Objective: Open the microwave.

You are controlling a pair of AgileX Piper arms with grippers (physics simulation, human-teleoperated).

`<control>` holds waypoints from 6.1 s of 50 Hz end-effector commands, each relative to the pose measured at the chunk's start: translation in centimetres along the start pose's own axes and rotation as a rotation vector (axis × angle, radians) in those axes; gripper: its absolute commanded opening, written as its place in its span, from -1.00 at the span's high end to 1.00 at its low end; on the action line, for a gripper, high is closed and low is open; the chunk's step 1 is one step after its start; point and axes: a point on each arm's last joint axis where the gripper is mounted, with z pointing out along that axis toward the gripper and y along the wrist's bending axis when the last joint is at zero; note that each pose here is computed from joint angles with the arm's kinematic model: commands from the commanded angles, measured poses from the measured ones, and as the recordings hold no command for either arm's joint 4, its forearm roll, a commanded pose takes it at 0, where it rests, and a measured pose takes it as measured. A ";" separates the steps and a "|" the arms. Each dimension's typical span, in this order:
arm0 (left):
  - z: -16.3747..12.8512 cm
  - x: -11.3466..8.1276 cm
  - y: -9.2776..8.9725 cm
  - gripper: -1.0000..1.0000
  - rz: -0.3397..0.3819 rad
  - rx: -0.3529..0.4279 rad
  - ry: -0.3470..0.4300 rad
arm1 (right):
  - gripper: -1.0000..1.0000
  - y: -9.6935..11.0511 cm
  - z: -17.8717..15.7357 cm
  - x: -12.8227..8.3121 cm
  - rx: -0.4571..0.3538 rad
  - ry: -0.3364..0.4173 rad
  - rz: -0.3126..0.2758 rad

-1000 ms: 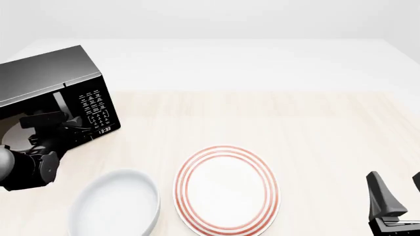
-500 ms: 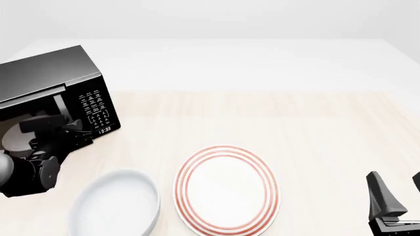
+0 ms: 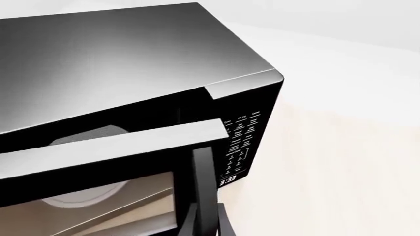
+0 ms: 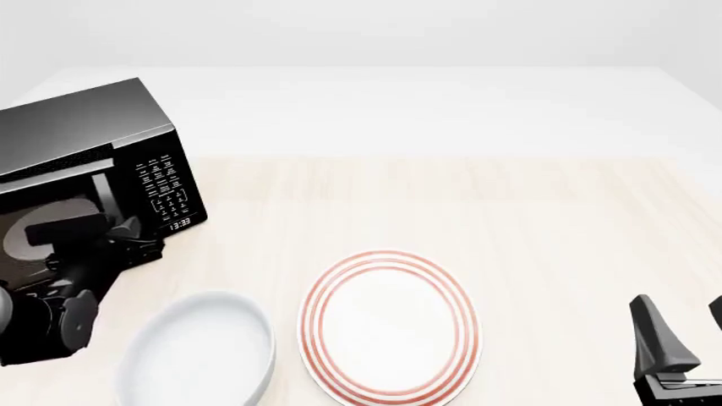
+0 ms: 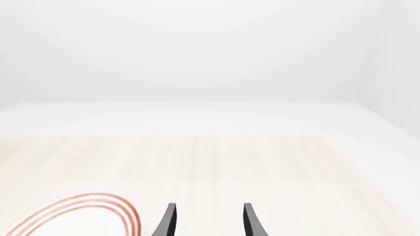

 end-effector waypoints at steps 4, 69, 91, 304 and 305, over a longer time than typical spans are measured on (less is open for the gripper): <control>-1.2 -1.8 -1.3 1.00 0.006 0.070 -0.077 | -1.00 0.0 0.0 0.0 0.000 0.000 0.000; -7.8 -0.5 -1.3 1.00 0.043 0.095 -0.097 | -1.00 0.0 0.0 0.0 0.000 0.000 0.000; -7.9 -0.2 -1.3 1.00 0.046 0.093 -0.093 | -1.00 0.0 0.0 0.0 0.000 0.000 0.000; -18.1 -19.3 -1.6 -1.00 0.197 0.031 0.015 | -1.00 0.0 0.0 0.0 0.000 0.000 0.000; -18.0 -19.3 -1.6 -1.00 0.207 0.029 0.021 | -1.00 0.0 0.0 0.0 0.000 0.000 0.000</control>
